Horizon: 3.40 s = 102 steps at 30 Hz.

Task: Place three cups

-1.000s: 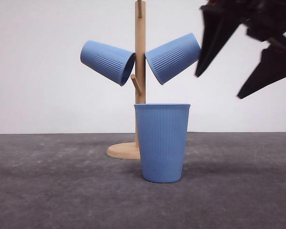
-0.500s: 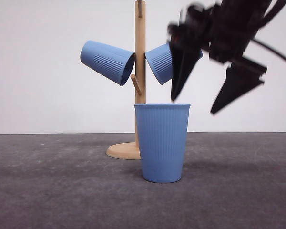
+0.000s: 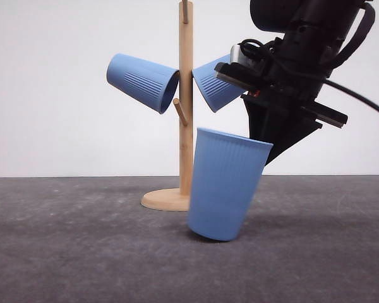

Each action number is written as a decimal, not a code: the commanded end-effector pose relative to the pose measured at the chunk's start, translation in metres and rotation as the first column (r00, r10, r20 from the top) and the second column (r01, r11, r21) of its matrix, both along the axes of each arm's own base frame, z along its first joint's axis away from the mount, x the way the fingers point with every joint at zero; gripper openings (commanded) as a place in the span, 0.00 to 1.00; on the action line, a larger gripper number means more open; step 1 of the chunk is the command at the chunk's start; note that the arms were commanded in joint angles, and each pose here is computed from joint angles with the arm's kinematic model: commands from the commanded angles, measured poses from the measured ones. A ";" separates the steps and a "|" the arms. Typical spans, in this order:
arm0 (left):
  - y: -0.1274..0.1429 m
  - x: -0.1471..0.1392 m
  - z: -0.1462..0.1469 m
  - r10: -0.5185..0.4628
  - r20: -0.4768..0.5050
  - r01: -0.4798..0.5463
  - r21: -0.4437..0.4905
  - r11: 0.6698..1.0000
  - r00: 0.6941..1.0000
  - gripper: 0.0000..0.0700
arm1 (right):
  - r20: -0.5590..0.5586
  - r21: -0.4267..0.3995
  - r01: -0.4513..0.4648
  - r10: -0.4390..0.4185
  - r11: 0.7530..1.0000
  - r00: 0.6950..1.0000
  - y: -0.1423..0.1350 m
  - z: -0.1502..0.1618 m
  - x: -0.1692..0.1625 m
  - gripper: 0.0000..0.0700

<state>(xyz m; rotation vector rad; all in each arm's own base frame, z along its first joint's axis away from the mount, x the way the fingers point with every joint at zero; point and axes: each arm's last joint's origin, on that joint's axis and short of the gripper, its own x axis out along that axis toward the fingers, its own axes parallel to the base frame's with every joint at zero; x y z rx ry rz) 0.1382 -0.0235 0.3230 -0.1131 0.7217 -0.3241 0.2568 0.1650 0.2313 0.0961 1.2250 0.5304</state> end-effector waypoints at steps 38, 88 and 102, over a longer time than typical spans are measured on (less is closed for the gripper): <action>-0.025 -0.053 -0.017 -0.709 0.121 0.608 -0.626 0.488 0.695 0.93 | 0.150 0.729 -0.408 0.454 0.549 0.878 -0.017 0.056 -0.107 0.00; -0.083 -0.030 -0.024 -0.901 0.163 0.785 -0.569 0.246 0.401 1.00 | 0.170 0.754 -0.446 0.512 0.482 0.842 0.016 0.058 -0.118 0.00; -0.083 -0.030 -0.024 -0.903 0.164 0.785 -0.572 0.240 0.397 0.62 | 0.171 0.754 -0.446 0.513 0.482 0.841 0.016 0.058 -0.118 0.09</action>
